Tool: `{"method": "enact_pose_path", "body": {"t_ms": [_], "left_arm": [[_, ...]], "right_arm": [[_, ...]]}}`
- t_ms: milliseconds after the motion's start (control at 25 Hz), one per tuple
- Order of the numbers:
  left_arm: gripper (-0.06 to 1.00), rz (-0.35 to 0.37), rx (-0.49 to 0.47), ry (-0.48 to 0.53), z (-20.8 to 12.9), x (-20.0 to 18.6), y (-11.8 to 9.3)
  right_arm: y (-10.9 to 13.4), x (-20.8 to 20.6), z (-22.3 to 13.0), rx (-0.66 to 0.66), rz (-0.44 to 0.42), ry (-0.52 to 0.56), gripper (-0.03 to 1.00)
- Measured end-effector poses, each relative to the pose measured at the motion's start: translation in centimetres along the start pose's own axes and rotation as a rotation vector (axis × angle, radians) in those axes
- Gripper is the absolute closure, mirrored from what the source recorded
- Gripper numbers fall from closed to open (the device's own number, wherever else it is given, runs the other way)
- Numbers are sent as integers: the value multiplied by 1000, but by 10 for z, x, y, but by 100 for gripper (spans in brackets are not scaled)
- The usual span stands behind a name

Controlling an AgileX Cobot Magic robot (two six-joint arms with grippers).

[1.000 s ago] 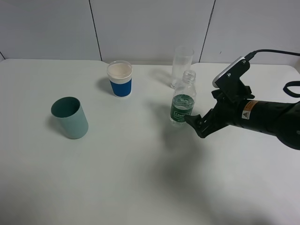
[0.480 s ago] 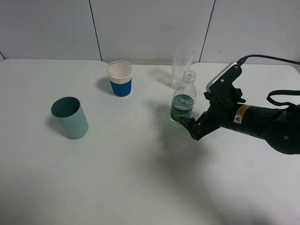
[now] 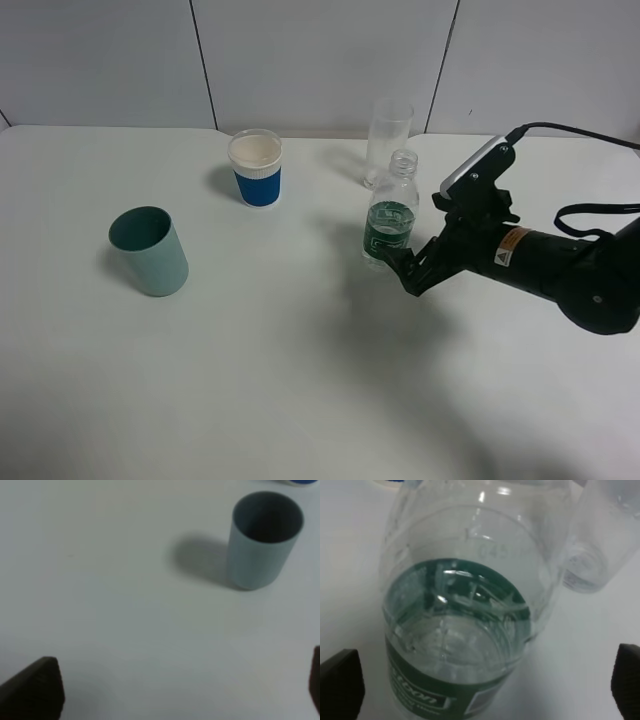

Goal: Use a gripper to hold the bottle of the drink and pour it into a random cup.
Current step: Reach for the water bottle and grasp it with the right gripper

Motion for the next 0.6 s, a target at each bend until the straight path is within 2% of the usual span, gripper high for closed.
{"method": "enact_pose_path", "body": {"t_ms": [600], "left_arm": [[-5, 0, 0, 0, 0, 0, 0]], "right_arm": [[3, 19, 9, -37, 49, -62, -2]]}}
Point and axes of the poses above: a point on each arm's last joint axis where the gripper is mounted, x pointing out along that axis toward the gripper, y along the wrist's bending axis when the last joint is at zero, z = x × y, the point moved 5 cm from there along x, pointing out along that axis toward the gripper, and after that the axes turned 13 degrees about x, right-handed, at the moved point
